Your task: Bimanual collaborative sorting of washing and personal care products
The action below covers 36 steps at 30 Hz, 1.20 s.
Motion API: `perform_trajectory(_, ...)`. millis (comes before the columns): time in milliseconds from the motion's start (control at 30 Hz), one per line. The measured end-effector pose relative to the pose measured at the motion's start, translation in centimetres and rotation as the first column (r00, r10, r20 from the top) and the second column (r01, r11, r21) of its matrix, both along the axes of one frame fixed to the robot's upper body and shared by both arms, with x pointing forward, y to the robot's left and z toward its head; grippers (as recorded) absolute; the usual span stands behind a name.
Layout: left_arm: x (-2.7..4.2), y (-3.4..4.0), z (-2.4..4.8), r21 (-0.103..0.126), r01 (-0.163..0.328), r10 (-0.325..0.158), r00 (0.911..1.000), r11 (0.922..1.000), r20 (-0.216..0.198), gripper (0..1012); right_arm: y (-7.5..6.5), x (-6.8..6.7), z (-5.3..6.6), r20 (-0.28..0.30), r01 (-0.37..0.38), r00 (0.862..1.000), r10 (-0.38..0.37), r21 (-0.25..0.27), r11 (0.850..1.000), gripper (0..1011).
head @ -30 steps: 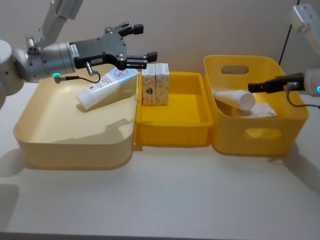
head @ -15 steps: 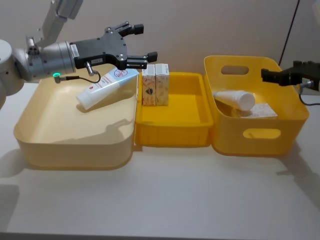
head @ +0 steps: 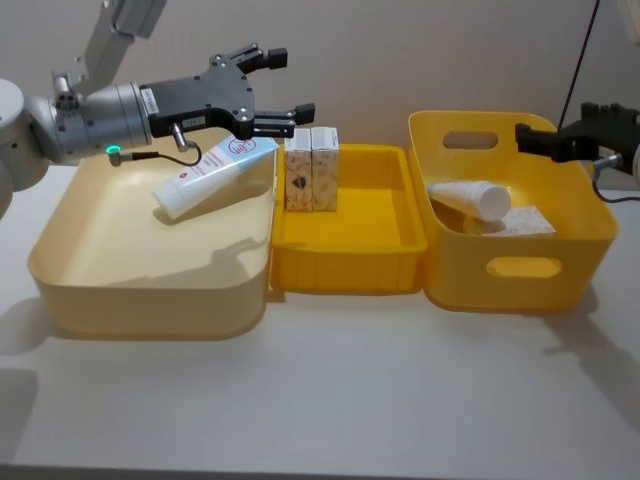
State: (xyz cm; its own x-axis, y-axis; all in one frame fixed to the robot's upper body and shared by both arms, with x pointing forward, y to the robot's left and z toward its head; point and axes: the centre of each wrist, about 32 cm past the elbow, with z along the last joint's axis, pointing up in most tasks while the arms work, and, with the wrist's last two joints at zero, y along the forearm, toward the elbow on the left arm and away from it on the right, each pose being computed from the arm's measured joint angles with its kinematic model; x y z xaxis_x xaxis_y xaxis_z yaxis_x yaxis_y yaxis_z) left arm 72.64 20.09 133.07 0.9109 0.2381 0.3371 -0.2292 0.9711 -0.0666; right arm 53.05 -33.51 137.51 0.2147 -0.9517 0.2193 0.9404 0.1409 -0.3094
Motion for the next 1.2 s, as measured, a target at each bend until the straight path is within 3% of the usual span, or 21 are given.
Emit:
perform_trajectory(300, 0.0, 0.01, 0.0, 0.0, 0.0, 0.0, 1.0, 1.0, 0.0, 1003, 0.3, -2.1, -0.7, 0.085, -0.093, 0.992, 0.095, -0.03, 0.995, 1001)
perform_trajectory(433, 0.0, 0.0, 0.0, 0.0, 0.0, 0.0, 1.0, 1.0, 0.0, 1002, 0.0, -3.6, -1.3, 0.119, -0.135, 0.983, 0.139, -0.037, 0.99, 1001)
perform_trajectory(633, 0.0, 0.0, 0.0, 0.0, 0.0, 0.0, 1.0, 1.0, 0.0, 1003, -1.3, -7.0, -2.6, 0.151, -0.202, 0.967, 0.207, -0.046, 0.978, 1001)
perform_trajectory(933, 0.0, 0.01, 0.0, 0.0, 0.0, 0.0, 1.0, 1.0, 0.0, 1003, -4.1, -11.9, -4.4, 0.111, -0.27, 0.955, 0.275, -0.061, 0.961, 1001)
perform_trajectory(1200, 0.0, 0.0, 0.0, 0.0, 0.0, 0.0, 1.0, 1.0, 0.0, 1003, -6.8, -15.8, -5.9, 0.016, -0.315, 0.948, 0.317, -0.076, 0.946, 1001)
